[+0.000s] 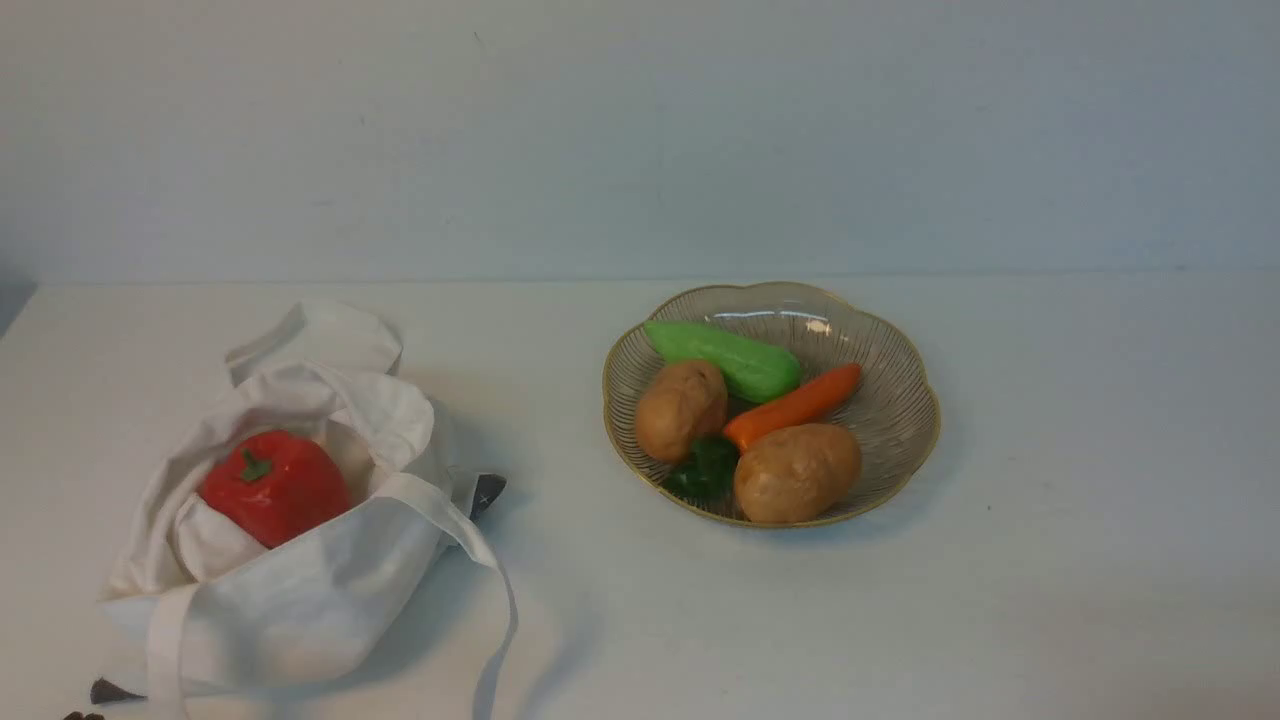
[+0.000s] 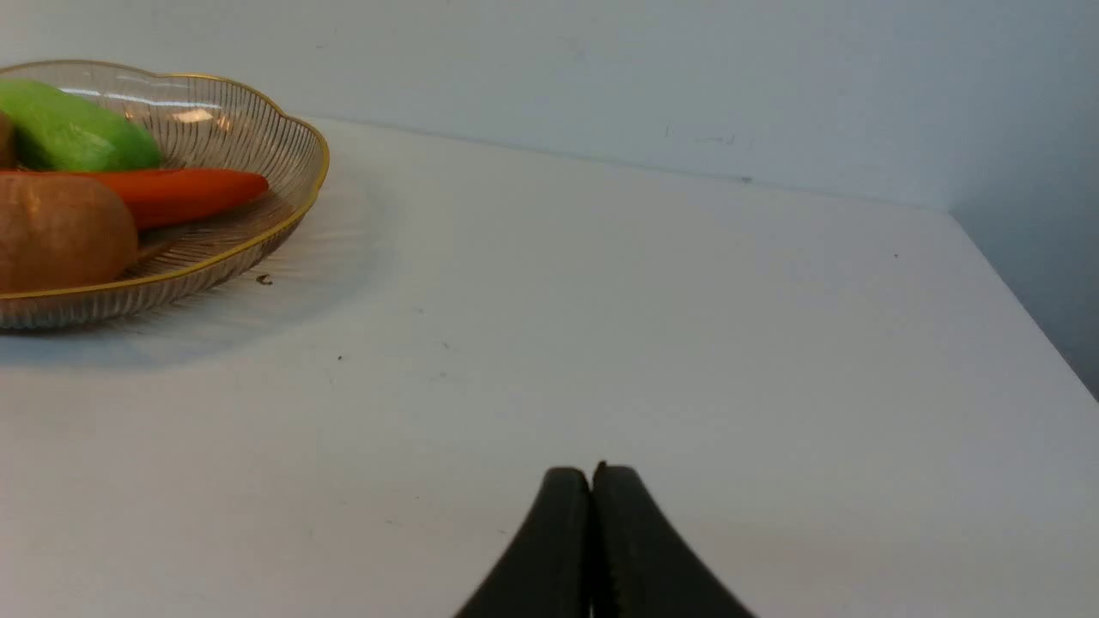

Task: Take vegetables from cloth bag on white table place on plate.
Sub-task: 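Reach into the bag and grasp the red bell pepper with the left gripper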

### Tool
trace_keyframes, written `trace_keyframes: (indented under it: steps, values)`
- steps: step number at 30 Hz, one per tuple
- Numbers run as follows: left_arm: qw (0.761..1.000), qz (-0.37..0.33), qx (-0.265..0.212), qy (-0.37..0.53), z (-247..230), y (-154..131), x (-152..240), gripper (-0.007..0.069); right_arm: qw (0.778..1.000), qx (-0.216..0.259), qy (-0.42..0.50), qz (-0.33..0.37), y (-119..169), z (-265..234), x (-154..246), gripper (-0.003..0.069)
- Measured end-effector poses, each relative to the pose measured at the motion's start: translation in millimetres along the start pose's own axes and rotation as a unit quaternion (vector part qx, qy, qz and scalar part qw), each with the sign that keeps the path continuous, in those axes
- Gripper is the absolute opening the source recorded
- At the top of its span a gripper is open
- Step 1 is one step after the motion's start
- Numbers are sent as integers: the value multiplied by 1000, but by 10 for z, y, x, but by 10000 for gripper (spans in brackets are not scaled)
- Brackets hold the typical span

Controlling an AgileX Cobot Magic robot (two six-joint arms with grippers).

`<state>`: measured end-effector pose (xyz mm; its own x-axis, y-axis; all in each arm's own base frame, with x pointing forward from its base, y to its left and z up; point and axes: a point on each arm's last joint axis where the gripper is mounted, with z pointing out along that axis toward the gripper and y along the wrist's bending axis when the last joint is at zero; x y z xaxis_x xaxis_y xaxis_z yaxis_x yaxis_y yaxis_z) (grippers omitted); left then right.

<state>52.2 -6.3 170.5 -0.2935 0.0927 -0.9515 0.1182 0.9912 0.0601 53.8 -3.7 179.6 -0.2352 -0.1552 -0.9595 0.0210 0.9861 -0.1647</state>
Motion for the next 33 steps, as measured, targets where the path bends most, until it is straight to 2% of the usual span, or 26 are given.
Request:
trace_keyframes:
  steps: [26, 28, 29, 30, 33]
  values:
    - [1000, 3, 1, -2, 0, 2, -5, -5, 1000, 0, 0, 0, 0, 0, 0, -15]
    - [999, -23, 3, -22, 0, -5, -38, -5, 1000, 0, 0, 0, 0, 0, 0, -15]
    - [999, -39, 22, -31, -1, -9, -59, -5, 1000, 0, 0, 0, 0, 0, 0, -15]
    - [996, -71, 10, -48, -3, -12, -86, -5, 1000, 0, 0, 0, 0, 0, 0, -15]
    - [980, -172, 25, -100, -18, -13, -183, -5, 1000, 0, 0, 0, 0, 0, 0, -15]
